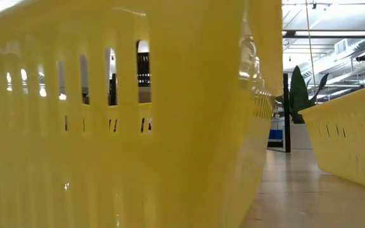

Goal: Stack baskets on shelf by color
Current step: Stack the bottom black basket on top of the black basket on the shelf

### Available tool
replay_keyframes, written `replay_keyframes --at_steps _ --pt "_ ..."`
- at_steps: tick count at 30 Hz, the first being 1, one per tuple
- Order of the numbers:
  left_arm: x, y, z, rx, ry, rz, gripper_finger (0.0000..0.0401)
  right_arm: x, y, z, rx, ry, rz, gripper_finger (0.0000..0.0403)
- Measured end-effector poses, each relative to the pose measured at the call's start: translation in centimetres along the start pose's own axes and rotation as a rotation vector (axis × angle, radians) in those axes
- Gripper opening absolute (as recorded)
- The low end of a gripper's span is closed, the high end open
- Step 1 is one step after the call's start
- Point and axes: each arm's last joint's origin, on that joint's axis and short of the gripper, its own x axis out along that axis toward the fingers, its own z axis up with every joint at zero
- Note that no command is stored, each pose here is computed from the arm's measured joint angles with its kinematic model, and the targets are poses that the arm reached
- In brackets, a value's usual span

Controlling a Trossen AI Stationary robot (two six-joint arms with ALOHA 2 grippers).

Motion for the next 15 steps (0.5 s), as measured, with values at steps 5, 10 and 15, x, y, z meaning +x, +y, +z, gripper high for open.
replay_keyframes --at_steps 5,10,15 --pt "0.74 -0.20 0.08 0.002 0.015 0.014 0.0026 0.00 -0.01 0.01 0.001 -0.001 -0.001 0.0158" --pt "0.69 -0.17 0.06 0.013 0.015 0.014 0.0057 0.00 0.00 0.01 0.014 -0.001 0.000 0.0158" --pt "0.61 -0.07 -0.03 0.053 0.023 0.021 0.0109 0.00 0.00 0.01 0.012 -0.001 0.000 0.0158"
